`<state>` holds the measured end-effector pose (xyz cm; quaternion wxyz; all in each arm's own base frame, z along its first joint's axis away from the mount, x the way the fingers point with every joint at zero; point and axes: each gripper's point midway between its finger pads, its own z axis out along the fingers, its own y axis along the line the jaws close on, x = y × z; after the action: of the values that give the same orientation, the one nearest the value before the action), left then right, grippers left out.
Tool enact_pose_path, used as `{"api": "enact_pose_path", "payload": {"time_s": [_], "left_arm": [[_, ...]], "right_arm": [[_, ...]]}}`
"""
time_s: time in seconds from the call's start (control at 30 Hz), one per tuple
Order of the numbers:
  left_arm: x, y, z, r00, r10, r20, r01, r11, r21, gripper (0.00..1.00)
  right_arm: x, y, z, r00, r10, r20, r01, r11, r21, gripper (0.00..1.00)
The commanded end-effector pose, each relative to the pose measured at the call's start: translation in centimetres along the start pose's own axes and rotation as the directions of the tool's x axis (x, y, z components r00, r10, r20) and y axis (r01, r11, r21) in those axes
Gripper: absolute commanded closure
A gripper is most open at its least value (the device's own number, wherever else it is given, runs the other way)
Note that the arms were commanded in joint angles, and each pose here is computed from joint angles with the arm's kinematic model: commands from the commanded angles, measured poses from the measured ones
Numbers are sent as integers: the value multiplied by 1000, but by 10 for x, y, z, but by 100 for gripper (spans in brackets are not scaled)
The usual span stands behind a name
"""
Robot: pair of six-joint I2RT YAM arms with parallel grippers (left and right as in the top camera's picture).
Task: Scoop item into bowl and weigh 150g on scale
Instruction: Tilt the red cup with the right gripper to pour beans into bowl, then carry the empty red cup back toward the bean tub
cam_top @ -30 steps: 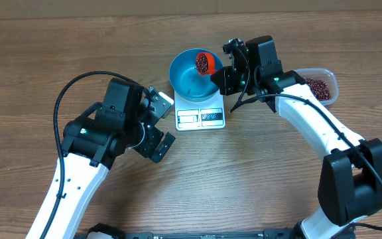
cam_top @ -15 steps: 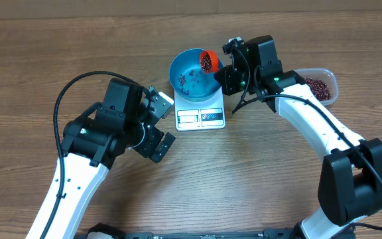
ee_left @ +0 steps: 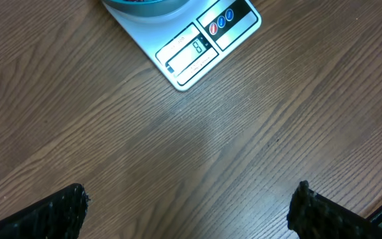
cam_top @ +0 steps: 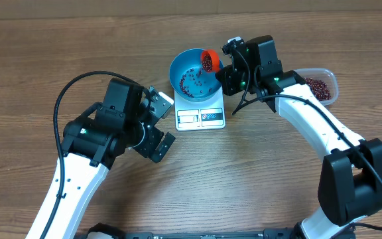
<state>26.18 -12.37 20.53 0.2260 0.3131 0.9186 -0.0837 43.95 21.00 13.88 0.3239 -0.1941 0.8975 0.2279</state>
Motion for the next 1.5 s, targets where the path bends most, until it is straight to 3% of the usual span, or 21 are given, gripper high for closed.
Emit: {"api": "enact_pose_path", "payload": {"time_s": [0.0, 0.47, 0.63, 1.0, 1.47], "left_arm": [[-7, 2, -6, 999, 22, 22, -22, 1000, -7, 0], [-7, 2, -6, 999, 22, 22, -22, 1000, -7, 0], [-7, 2, -6, 999, 22, 22, -22, 1000, -7, 0], [-7, 2, -6, 999, 22, 22, -22, 1000, -7, 0], [-7, 2, -6, 999, 22, 22, -22, 1000, -7, 0]], "right_arm": [[-7, 0, -2, 998, -55, 12, 55, 998, 6, 96], [3, 11, 2, 981, -194, -26, 194, 981, -8, 96], [5, 14, 6, 971, -232, -54, 236, 967, 91, 96], [-4, 9, 2, 927, -357, -112, 372, 850, 372, 96], [-29, 25, -39, 915, -401, -39, 383, 835, 396, 96]]}}
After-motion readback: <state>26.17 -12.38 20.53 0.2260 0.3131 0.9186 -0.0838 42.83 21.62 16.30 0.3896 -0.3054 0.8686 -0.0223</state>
